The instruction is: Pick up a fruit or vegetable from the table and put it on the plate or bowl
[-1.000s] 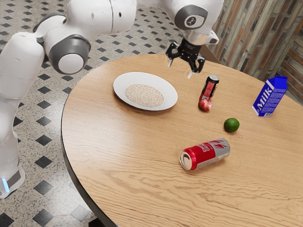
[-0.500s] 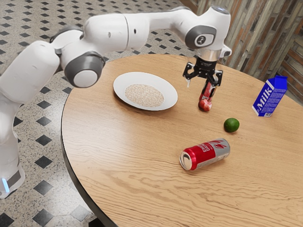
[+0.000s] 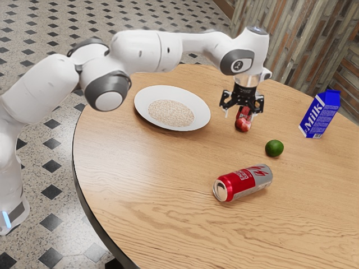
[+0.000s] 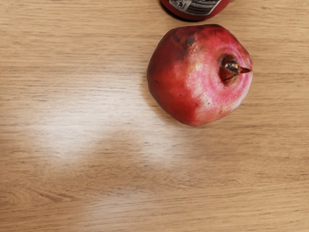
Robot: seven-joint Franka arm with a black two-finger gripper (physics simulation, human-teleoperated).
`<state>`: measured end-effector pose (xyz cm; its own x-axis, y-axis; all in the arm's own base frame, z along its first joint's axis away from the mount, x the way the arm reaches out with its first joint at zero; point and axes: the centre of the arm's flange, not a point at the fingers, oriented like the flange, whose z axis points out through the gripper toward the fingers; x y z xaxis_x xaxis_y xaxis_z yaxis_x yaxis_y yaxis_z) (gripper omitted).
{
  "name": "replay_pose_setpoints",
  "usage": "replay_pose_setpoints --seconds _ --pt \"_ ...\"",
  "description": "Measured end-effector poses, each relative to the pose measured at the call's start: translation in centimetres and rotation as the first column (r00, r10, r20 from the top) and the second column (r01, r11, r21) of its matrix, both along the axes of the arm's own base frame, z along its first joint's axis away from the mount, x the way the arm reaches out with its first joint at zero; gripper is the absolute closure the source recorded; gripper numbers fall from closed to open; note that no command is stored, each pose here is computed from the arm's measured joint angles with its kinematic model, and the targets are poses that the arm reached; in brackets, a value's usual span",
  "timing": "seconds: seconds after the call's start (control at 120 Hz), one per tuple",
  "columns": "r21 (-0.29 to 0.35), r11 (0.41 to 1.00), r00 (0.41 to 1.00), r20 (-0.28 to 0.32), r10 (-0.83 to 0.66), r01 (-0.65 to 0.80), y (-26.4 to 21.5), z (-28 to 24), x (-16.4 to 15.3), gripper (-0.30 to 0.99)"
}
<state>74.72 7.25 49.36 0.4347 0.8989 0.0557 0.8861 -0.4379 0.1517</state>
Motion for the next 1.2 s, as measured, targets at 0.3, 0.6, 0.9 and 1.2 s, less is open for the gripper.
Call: replay_pose_setpoints --seconds 0.3,0.6,0.9,1.2 --pt "0.072 0.997 0.999 0.045 0.015 -0.018 0.5 -1.8 1.3 0.00" --pt "0.174 0.985 0.997 0.079 -0.025 0.011 0.0 -4.2 2.2 0.00" --pt "0.251 0.967 0.992 0.108 -0.072 0.043 0.1 -5.6 2.9 0.00" --pt "0.347 0.935 0.987 0.105 -0.122 0.079 -0.4 -7.1 3.6 0.00"
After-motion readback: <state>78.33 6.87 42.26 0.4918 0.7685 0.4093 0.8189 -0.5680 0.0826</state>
